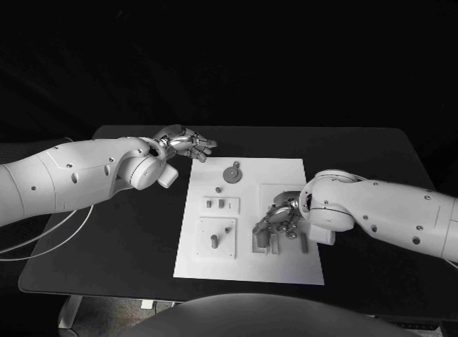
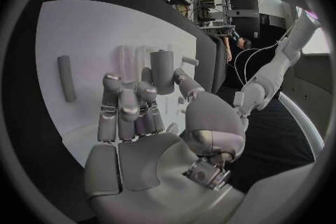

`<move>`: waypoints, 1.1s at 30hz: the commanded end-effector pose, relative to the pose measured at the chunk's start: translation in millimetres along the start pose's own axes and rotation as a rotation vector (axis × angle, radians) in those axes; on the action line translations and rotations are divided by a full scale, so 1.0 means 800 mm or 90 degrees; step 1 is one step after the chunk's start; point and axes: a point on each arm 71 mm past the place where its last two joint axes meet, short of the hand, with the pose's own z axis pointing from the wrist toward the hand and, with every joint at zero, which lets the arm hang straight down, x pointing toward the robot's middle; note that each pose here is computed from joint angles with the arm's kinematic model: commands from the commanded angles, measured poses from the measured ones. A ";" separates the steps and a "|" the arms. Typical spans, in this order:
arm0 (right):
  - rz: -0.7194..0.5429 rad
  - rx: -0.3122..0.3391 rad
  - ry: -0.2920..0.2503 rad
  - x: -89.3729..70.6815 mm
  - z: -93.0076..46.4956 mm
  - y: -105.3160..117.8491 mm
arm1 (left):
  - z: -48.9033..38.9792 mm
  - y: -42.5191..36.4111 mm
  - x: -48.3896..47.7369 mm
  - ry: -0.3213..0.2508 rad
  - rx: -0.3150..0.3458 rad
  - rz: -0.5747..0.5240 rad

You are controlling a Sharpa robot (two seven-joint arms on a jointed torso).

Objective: Assemble the parts on the task board

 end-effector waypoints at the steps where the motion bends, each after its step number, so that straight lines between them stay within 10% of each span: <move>1: -0.013 0.003 0.025 0.003 0.001 0.000 | 0.000 -0.0029 0.003 0.012 0.004 0.003; 33: -0.022 0.010 0.032 0.007 0.005 -0.003 | 0.000 -0.0018 0.002 0.013 -0.003 0.008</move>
